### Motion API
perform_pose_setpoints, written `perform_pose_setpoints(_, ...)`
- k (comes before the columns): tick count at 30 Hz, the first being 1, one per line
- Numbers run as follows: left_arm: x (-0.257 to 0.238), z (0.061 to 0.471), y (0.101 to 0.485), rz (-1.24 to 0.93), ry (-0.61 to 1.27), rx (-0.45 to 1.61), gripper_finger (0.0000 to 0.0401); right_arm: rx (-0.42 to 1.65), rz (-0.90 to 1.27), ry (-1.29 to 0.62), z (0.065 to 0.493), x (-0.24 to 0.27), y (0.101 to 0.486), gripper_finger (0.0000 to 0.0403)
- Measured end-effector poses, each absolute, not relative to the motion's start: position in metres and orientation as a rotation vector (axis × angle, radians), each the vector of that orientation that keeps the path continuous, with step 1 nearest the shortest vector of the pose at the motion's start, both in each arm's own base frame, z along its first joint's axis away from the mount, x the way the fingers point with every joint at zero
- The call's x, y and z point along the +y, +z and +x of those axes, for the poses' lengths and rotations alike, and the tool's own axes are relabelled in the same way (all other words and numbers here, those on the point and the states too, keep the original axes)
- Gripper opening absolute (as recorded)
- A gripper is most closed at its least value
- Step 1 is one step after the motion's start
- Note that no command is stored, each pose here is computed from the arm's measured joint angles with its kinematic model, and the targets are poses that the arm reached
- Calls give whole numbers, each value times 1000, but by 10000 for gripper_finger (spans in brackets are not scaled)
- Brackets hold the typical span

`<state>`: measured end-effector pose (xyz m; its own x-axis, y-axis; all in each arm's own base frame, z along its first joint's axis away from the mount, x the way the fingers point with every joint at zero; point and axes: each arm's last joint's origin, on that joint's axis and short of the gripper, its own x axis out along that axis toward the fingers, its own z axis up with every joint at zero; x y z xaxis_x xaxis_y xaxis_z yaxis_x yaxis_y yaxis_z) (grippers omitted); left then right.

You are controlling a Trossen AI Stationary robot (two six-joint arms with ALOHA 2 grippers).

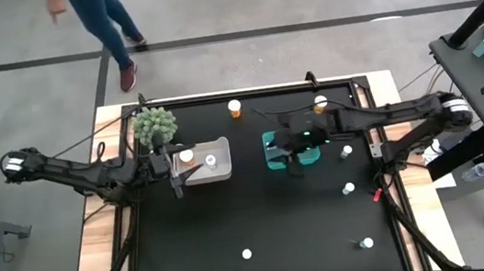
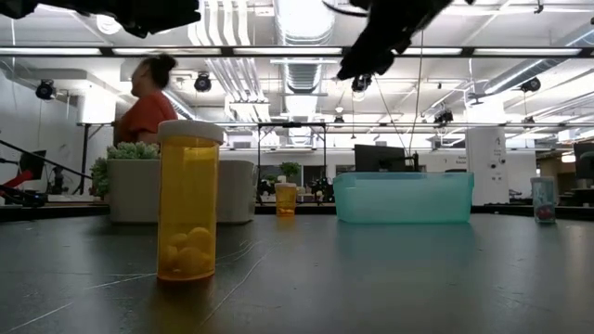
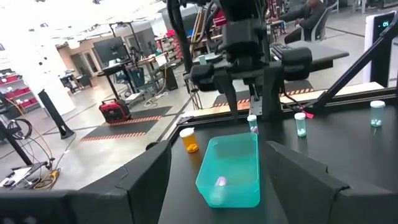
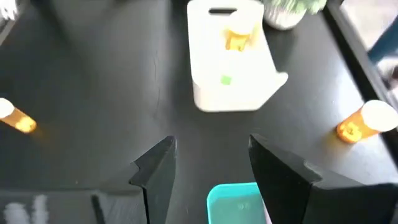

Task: Pick and place medicine bottles into bin by pill shape (circle, oval)
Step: Put the top left large orange capsule bottle into the white bin

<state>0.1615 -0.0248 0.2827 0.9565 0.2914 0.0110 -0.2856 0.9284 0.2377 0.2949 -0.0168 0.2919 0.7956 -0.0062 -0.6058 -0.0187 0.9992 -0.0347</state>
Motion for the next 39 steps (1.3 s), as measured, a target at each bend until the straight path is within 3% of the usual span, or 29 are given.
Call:
perform_pose_setpoints(12, -30, 182, 279, 223, 300, -10, 242, 302, -119, 2, 229, -13, 286, 194)
perform_pose_setpoints(20, -33, 204, 276, 171, 309, -10, 242, 93, -154, -23, 210, -15, 274, 194)
perform_pose_setpoints(32, -11, 234, 274, 86, 425, 165, 242, 95, -83, -100, 206, -27, 263, 194)
perform_pose_setpoints(39, 5, 242, 266, 101, 491, 300, 242, 244, 53, -435, 207, -38, 254, 194)
